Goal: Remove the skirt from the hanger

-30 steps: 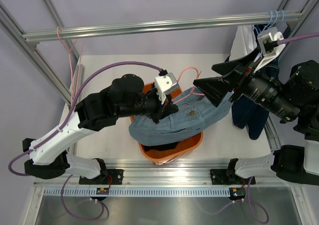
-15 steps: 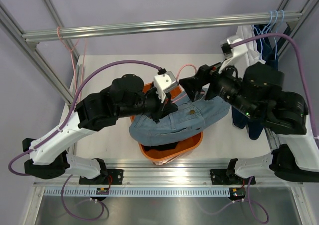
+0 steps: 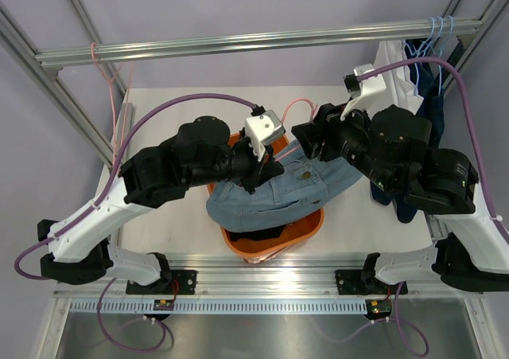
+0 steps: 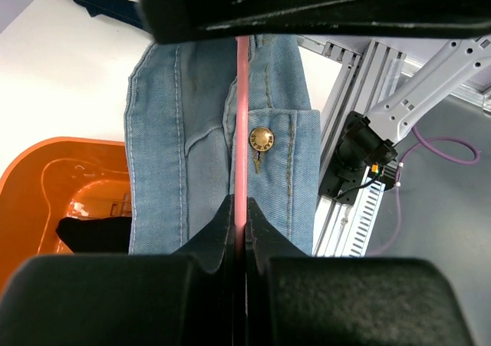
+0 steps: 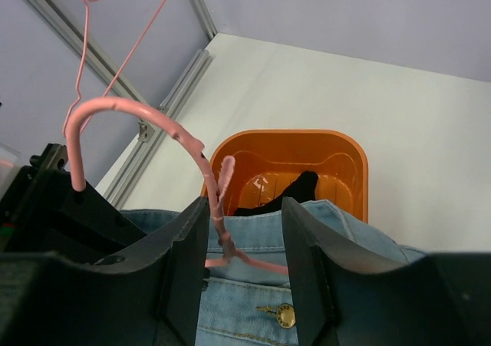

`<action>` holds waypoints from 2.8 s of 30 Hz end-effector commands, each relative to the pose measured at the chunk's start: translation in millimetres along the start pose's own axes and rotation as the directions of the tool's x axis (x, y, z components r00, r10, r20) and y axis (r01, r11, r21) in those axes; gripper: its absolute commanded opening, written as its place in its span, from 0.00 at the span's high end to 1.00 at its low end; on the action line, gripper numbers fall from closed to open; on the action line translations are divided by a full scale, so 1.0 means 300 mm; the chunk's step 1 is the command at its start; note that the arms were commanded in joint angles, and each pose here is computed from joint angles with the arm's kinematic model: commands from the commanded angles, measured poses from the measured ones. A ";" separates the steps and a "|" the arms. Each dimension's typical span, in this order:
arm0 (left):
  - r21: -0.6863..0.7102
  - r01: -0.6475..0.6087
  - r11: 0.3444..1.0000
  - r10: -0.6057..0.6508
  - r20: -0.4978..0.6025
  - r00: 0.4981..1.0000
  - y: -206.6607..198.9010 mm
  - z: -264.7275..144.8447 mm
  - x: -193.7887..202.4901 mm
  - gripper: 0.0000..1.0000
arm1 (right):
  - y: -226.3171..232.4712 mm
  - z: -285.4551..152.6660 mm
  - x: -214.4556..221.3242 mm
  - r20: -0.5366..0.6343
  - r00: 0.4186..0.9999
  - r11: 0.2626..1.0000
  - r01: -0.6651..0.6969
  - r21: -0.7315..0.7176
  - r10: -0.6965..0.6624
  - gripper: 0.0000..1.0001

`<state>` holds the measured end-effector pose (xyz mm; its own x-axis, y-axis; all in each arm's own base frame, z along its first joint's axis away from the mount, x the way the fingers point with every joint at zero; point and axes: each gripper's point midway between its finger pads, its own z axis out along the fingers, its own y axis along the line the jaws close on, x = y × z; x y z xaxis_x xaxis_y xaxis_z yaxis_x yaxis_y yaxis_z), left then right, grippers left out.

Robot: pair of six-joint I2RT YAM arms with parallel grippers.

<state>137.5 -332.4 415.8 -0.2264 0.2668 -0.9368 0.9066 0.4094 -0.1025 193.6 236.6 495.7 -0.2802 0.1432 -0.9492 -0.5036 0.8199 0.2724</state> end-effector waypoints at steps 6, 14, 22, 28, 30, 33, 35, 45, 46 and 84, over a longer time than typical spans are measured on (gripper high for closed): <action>0.005 0.009 1.000 -0.010 0.174 0.985 -0.017 -0.045 -0.172 1.00 | 0.007 0.009 -0.044 0.073 0.997 1.000 -0.029 -0.002 0.029 0.55; 0.010 0.012 1.000 -0.014 0.194 0.981 -0.024 -0.060 -0.198 1.00 | 0.052 0.056 -0.037 0.054 0.998 1.000 -0.019 -0.022 0.020 1.00; -0.057 0.041 0.998 -0.025 0.260 0.965 0.013 -0.159 -0.246 0.01 | -0.004 0.037 -0.074 0.091 0.996 0.998 -0.009 0.056 0.004 1.00; -0.122 0.059 0.991 -0.020 0.299 0.954 0.060 -0.289 -0.196 0.01 | -0.045 -0.005 -0.111 0.104 0.994 0.995 0.017 0.094 -0.027 1.00; -0.137 0.066 0.988 -0.025 0.280 0.960 0.071 -0.291 -0.153 0.01 | -0.057 -0.031 -0.121 0.103 0.994 0.996 0.027 0.091 -0.037 1.00; -0.158 0.075 0.985 -0.033 0.253 0.967 0.089 -0.286 -0.078 0.01 | -0.081 -0.070 -0.148 0.114 0.993 0.994 0.030 0.102 -0.041 1.00; -0.137 0.071 0.988 -0.038 0.230 0.973 0.079 -0.279 -0.032 0.01 | -0.101 -0.097 -0.165 0.123 0.992 0.993 0.029 0.115 -0.043 1.00; 0.038 0.049 0.998 -0.054 0.140 0.989 -0.019 -0.197 0.111 0.01 | -0.136 -0.163 -0.240 0.171 0.985 0.990 -0.011 0.138 -0.013 1.00; 0.036 0.053 0.998 -0.057 0.134 0.989 -0.018 -0.193 0.118 0.01 | -0.137 -0.162 -0.243 0.174 0.985 0.990 -0.013 0.142 -0.012 1.00; -0.279 0.236 0.931 -0.152 0.291 0.945 0.189 -0.242 0.145 1.00 | -0.291 -0.257 -0.351 0.367 0.925 0.926 -0.219 0.308 0.097 1.00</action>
<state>137.9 -249.7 367.5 -0.2877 0.0159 -0.9576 0.7561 0.6175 -0.2169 185.2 72.1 589.3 -0.0064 0.5495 -0.8355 -0.1542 0.8250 0.5437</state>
